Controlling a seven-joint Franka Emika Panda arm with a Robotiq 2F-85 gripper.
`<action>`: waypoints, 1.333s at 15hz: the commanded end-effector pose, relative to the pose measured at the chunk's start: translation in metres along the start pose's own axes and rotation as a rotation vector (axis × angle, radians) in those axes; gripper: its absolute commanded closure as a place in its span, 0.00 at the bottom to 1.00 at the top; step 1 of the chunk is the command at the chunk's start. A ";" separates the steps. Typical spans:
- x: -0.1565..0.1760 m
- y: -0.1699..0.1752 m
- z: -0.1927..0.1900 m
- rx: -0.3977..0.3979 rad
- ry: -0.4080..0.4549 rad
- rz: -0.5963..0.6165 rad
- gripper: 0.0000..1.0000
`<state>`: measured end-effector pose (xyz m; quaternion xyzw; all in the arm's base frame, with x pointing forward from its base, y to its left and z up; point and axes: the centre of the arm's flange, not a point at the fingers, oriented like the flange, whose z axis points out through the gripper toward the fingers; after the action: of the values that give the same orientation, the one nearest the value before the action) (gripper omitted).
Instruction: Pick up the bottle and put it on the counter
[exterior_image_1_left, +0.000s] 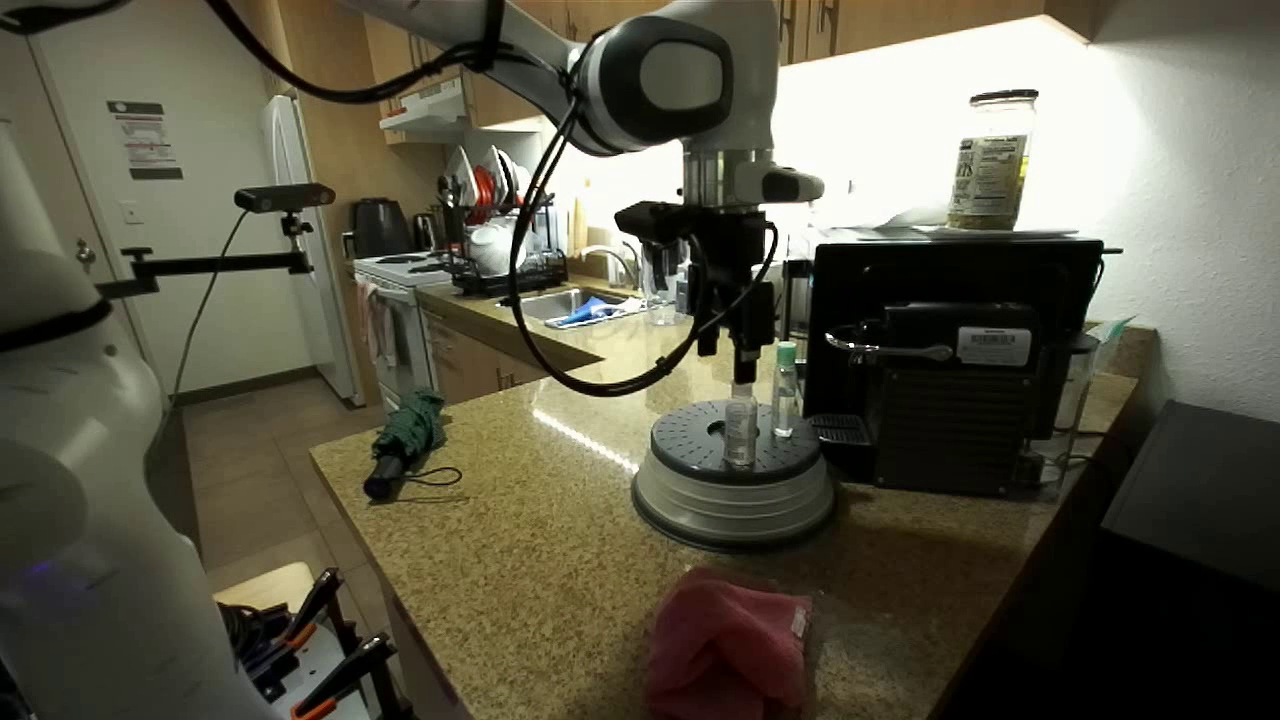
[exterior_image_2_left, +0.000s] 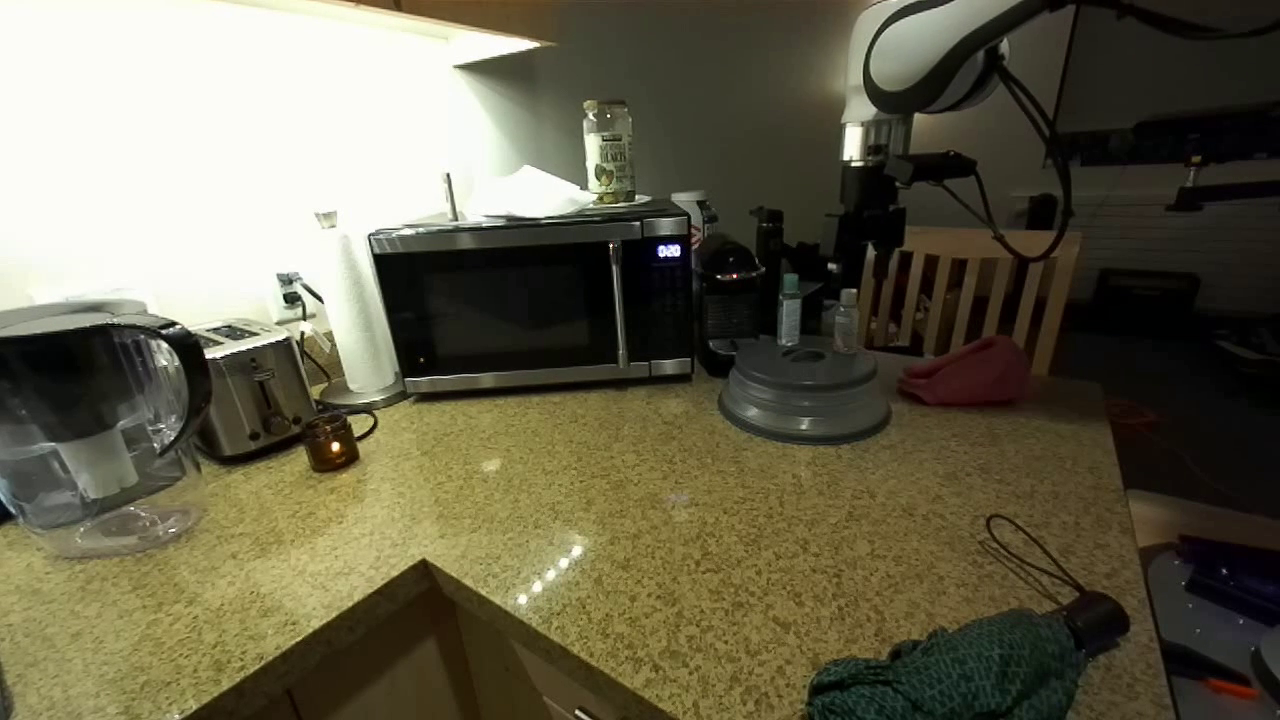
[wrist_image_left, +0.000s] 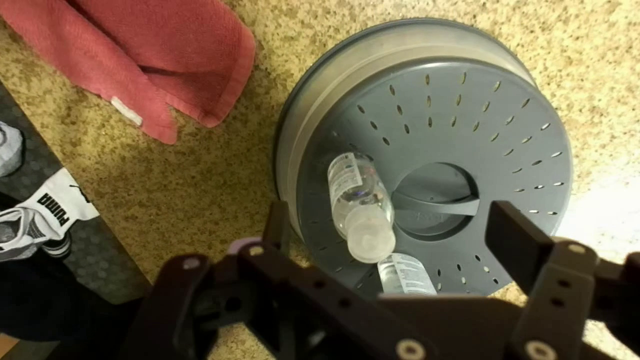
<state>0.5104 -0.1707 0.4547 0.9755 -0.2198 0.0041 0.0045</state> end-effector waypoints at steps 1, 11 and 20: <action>0.002 0.002 0.002 0.005 -0.007 -0.004 0.00; 0.007 0.005 0.003 0.006 0.032 -0.027 0.00; 0.023 0.010 0.016 -0.008 0.077 -0.038 0.00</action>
<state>0.5215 -0.1803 0.4477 0.9758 -0.2159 0.0335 0.0106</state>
